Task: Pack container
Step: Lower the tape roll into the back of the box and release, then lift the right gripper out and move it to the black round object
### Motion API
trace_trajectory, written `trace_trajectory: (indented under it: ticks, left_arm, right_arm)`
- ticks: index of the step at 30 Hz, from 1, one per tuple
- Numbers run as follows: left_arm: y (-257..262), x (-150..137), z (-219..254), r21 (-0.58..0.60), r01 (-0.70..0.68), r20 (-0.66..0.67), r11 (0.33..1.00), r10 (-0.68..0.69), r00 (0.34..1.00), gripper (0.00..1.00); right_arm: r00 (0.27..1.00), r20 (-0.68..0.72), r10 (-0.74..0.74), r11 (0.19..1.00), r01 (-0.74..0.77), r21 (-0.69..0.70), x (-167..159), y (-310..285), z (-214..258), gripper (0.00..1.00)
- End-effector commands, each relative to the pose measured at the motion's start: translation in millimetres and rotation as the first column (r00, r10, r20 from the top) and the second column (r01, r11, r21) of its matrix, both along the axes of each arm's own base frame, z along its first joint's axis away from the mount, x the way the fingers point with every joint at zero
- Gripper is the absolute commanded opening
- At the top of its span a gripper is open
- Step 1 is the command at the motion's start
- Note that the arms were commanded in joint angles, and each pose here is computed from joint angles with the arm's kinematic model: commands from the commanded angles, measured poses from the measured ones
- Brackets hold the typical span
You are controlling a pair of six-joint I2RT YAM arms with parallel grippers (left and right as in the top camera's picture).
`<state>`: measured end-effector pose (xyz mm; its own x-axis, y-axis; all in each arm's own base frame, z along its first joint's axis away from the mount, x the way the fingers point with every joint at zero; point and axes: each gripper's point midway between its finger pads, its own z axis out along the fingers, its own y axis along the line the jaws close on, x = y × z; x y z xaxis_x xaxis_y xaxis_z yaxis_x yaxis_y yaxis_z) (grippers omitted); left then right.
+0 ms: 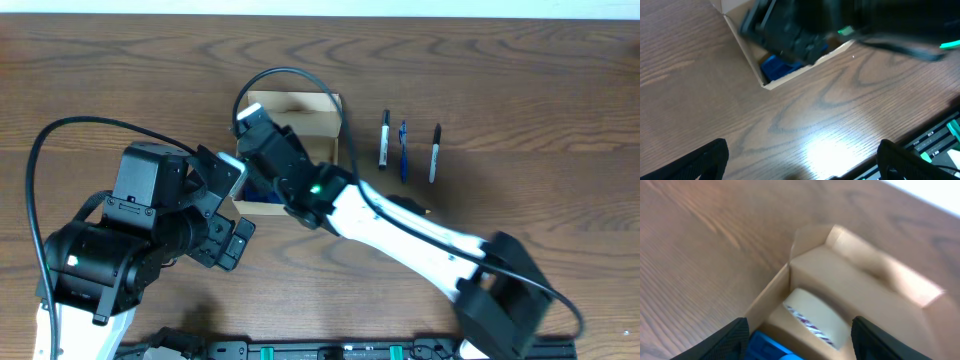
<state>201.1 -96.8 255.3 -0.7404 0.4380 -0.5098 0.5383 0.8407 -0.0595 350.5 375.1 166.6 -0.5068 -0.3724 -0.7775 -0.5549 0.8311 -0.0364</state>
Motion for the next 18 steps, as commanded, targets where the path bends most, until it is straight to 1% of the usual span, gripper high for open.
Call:
trace_trajectory:
  ticks: [1,11,13,18]
  left_arm:
    - [-1,0,5,-0.004,0.014,0.014,1.000,-0.014,1.000,0.95]
    - [-1,0,5,-0.004,0.014,0.014,1.000,-0.014,1.000,0.95]
    - [-1,0,5,-0.004,0.014,0.014,1.000,-0.014,1.000,0.95]
    - [-1,0,5,-0.004,0.014,0.014,1.000,-0.014,1.000,0.95]
  right_arm:
    - [0.996,0.068,-0.061,0.998,0.061,-0.005,13,-27,34,0.69]
    - [0.973,0.002,-0.232,0.968,0.232,-0.092,40,-120,39,0.68]
    - [0.958,-0.028,-0.285,0.954,0.280,-0.110,43,-143,35,0.68]
    - [0.927,-0.114,-0.357,0.929,0.338,-0.153,49,-188,20,0.68]
